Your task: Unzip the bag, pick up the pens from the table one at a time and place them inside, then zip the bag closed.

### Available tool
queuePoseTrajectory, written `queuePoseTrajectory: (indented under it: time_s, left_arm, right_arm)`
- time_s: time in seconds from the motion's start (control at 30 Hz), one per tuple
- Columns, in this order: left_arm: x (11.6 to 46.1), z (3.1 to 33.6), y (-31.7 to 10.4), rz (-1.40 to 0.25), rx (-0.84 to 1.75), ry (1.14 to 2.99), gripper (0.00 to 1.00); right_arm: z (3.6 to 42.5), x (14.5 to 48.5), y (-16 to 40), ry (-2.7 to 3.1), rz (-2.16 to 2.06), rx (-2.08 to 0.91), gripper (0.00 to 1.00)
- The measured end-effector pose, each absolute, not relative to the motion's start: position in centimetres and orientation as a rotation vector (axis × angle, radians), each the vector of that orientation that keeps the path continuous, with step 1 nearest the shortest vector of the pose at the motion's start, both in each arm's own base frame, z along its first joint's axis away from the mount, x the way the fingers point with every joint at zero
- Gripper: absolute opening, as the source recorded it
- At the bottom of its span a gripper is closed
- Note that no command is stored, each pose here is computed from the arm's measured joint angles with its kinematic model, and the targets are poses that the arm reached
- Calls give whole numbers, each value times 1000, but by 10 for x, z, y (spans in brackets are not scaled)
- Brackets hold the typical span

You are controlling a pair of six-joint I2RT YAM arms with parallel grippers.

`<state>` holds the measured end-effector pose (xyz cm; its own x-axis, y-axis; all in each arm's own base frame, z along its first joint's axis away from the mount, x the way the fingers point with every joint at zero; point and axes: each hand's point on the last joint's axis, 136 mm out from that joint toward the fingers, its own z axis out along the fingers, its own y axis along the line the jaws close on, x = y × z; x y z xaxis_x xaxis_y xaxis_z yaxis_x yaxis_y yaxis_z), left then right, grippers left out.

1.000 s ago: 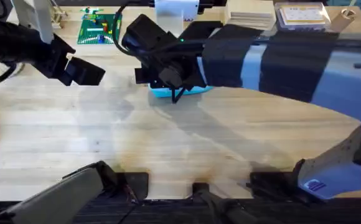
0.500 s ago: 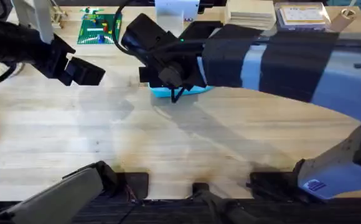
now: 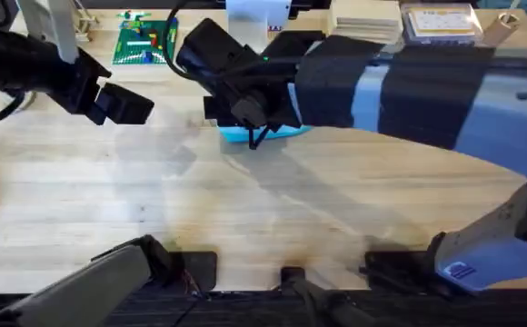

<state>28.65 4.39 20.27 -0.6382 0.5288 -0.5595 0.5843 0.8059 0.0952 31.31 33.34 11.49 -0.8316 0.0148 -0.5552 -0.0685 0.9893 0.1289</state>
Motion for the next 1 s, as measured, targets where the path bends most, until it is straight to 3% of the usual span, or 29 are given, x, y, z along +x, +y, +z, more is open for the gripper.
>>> queuePoseTrajectory:
  time_s: [0.2, 0.4, 0.8, 1.0]
  left_arm:
    - [287, 203, 43, -130, 820, 2404, 993]
    - [287, 203, 43, -133, 820, 2402, 993]
    - [287, 203, 43, -133, 820, 2402, 993]
    - [287, 203, 43, -133, 820, 2402, 993]
  right_arm:
    - [115, 313, 333, 2547, 190, -38, 611]
    - [115, 313, 333, 2546, 191, -37, 400]
    - [115, 313, 333, 2546, 192, -37, 192]
    - [115, 313, 333, 2546, 192, -37, 143]
